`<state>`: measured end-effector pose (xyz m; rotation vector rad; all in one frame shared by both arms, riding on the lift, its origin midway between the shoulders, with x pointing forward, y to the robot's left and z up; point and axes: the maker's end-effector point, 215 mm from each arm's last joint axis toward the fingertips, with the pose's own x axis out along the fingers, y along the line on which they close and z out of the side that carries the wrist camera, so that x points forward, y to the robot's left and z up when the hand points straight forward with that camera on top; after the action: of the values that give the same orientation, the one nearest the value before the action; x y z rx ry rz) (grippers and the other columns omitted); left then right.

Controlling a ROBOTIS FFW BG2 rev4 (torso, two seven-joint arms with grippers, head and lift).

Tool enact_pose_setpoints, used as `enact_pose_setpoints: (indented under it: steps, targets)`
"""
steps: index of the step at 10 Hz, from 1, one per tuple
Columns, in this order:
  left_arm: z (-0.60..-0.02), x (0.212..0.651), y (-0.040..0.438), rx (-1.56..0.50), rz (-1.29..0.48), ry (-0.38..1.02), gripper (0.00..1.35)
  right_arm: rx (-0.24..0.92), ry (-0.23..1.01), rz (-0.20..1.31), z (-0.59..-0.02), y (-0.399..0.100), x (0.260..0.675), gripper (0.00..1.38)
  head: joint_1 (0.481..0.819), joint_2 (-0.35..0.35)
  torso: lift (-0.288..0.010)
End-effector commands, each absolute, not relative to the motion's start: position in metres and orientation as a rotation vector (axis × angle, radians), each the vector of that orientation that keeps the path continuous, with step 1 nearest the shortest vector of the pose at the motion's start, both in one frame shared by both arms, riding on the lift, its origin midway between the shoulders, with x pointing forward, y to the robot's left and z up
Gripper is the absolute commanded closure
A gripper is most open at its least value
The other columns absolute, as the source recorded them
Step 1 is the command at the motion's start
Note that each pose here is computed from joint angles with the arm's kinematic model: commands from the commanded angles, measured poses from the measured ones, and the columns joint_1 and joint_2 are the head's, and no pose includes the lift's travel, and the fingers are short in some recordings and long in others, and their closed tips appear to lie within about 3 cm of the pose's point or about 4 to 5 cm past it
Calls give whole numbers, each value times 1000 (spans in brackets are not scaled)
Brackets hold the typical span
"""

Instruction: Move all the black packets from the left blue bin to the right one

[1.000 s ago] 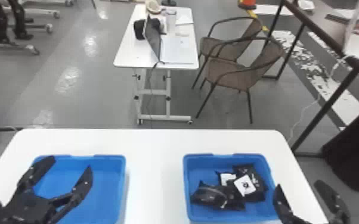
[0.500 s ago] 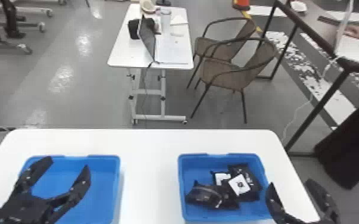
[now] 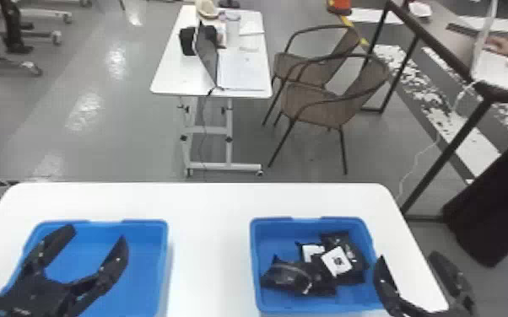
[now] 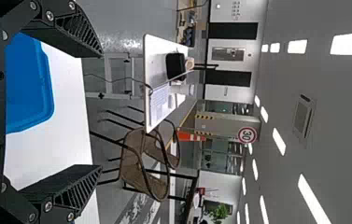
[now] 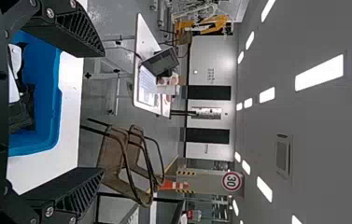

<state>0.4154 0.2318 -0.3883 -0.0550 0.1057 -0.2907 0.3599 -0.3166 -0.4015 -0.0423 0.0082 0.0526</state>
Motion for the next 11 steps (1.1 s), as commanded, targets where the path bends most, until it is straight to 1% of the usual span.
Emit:
enact_pose_setpoints:
  steps: [1,11]
  targets:
    - [-388,417,230,-61,-292,104,185,-40,7,52,-401,-317,361,144,695,-125,0]
    - [-393,417,227,-86,-299,124,185,-22,6,53,-401,-314,362,144,695,-128,0]
